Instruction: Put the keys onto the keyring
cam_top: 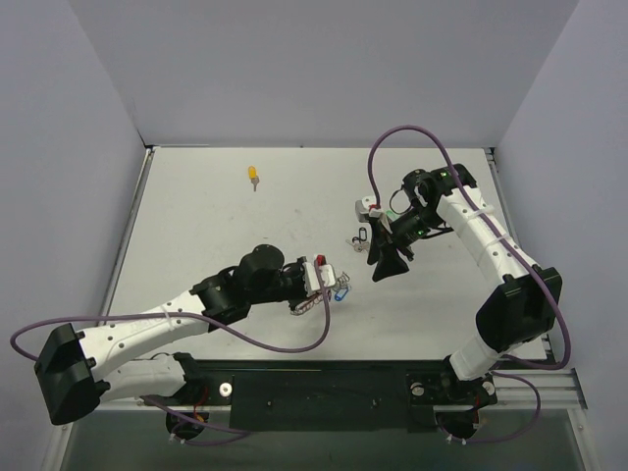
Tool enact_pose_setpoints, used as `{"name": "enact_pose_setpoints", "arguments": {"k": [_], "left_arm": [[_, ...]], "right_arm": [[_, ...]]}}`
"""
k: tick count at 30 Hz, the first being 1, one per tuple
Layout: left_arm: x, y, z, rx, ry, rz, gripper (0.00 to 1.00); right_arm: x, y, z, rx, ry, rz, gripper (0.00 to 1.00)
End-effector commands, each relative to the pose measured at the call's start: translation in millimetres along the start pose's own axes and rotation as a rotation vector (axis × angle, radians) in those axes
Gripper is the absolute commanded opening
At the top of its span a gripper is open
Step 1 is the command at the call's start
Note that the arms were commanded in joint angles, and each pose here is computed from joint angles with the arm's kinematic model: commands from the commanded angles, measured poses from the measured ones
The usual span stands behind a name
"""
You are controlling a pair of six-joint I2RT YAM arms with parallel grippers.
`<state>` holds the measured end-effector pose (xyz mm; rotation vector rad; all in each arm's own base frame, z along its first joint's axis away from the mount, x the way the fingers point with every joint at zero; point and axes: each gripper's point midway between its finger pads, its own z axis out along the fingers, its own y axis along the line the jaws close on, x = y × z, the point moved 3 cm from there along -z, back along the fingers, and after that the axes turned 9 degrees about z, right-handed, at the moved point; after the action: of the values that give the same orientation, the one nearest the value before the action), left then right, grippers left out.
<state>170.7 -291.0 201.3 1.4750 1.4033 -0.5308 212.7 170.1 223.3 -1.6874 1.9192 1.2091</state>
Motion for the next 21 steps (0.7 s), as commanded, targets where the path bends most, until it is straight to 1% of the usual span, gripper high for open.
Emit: {"name": "enact_pose_setpoints", "arguments": {"k": [1, 11, 21], "left_arm": [[-43.7, 8.0, -6.3, -0.011, -0.224, -0.025, 0.00], [-47.5, 6.2, -7.1, 0.002, -0.258, -0.073, 0.00], [-46.1, 5.7, -5.4, 0.009, -0.257, -0.093, 0.00]], "right_arm": [[9.6, 47.6, -1.8, -0.169, 0.010, 0.183, 0.45], [10.7, 47.4, -0.4, -0.175, 0.011, 0.183, 0.45], [11.2, 47.3, 1.5, -0.184, 0.011, 0.183, 0.45]]}}
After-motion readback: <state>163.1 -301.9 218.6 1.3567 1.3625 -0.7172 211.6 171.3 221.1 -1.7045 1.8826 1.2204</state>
